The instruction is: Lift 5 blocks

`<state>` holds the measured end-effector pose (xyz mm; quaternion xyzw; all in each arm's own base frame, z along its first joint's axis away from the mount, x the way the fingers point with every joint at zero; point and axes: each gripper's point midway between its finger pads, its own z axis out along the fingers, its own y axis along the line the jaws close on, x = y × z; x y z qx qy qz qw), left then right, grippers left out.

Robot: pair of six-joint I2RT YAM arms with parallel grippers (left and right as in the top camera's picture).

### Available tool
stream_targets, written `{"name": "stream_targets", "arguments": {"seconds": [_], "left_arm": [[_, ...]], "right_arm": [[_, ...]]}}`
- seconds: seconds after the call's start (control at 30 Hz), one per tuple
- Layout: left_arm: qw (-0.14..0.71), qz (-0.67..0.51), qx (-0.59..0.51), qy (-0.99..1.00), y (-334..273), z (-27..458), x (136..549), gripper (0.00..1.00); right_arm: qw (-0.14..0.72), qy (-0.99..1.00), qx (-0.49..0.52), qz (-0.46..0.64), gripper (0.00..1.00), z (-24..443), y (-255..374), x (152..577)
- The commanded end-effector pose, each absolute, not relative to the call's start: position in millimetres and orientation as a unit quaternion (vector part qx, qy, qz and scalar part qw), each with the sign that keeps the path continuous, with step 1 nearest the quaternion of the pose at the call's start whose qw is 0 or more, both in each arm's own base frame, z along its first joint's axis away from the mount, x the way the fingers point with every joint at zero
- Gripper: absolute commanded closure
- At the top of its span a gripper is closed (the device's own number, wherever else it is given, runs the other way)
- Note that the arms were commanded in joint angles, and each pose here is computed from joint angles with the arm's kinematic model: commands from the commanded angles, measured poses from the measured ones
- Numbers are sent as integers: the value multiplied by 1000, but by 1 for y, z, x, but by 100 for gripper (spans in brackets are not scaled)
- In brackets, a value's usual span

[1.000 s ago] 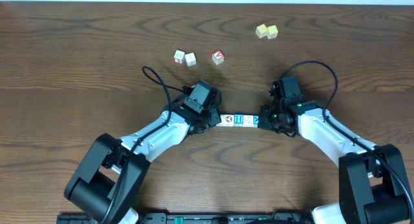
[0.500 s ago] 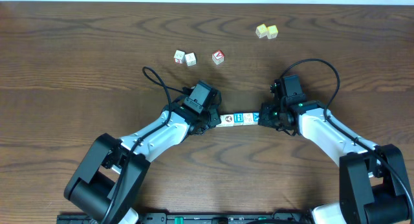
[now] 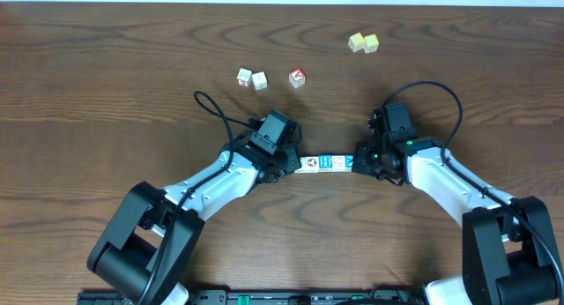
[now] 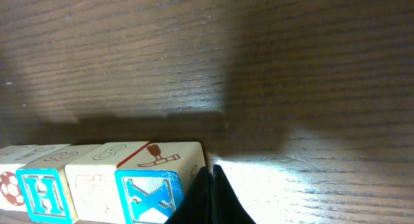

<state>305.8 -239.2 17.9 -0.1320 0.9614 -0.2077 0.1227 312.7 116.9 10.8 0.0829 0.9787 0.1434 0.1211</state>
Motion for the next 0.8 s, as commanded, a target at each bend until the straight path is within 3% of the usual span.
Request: {"name": "stream_targets", "arguments": {"seconds": [0.0, 0.77], "left_arm": [[81, -284, -87, 951, -285, 38, 289, 93], [91, -259, -96, 957, -276, 33, 291, 93]], "right_arm": [[84, 963, 50, 249, 99, 24, 164, 302], [87, 967, 54, 232, 99, 22, 158, 302]]}}
